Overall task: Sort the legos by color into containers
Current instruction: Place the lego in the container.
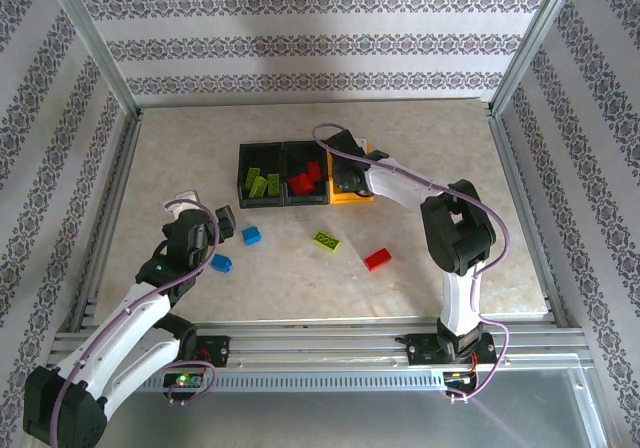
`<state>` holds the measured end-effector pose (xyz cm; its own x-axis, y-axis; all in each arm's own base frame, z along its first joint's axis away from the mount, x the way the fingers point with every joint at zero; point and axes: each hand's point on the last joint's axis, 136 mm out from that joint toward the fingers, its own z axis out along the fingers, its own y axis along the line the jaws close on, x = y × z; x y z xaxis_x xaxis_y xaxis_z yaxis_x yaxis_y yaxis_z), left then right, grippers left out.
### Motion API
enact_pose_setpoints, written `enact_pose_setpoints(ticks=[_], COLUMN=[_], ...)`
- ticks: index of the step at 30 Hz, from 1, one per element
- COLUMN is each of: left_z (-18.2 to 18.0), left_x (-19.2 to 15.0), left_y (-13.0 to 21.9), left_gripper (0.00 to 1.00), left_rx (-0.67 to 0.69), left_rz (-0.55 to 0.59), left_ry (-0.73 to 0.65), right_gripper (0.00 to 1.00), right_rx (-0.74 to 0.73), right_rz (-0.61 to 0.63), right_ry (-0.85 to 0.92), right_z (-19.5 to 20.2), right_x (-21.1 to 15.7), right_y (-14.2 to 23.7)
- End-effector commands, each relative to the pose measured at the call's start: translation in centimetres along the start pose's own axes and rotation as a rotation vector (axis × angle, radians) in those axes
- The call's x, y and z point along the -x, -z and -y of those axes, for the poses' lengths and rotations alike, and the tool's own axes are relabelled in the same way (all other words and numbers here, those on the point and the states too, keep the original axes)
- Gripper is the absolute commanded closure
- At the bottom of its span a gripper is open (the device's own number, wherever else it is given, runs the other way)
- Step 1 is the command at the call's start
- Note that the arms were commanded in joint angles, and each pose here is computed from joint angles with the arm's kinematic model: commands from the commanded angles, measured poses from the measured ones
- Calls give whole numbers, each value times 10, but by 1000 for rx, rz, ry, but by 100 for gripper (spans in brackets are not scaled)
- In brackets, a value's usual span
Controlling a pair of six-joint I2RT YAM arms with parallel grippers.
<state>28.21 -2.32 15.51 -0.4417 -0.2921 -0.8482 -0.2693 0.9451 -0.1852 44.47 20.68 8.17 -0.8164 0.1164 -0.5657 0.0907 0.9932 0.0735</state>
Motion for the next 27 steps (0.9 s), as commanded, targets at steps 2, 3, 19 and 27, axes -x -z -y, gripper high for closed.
enact_pose_setpoints(ticks=[2, 3, 19, 27], left_z=[-4, -4, 37, 64], left_x=[1, 1, 11, 2], left_y=[-2, -2, 4, 1], left_gripper=[0, 0, 0, 0], left_rx=[11, 8, -204, -317], left_rz=[4, 4, 3, -71], left_ry=[27, 26, -36, -52], right_gripper=[62, 60, 48, 43], right_rx=[2, 1, 49, 53], right_rz=[-8, -10, 21, 41], right_ry=[2, 3, -14, -48], right_z=[2, 2, -3, 7], right_x=[8, 8, 13, -1], right_y=[-4, -5, 21, 49])
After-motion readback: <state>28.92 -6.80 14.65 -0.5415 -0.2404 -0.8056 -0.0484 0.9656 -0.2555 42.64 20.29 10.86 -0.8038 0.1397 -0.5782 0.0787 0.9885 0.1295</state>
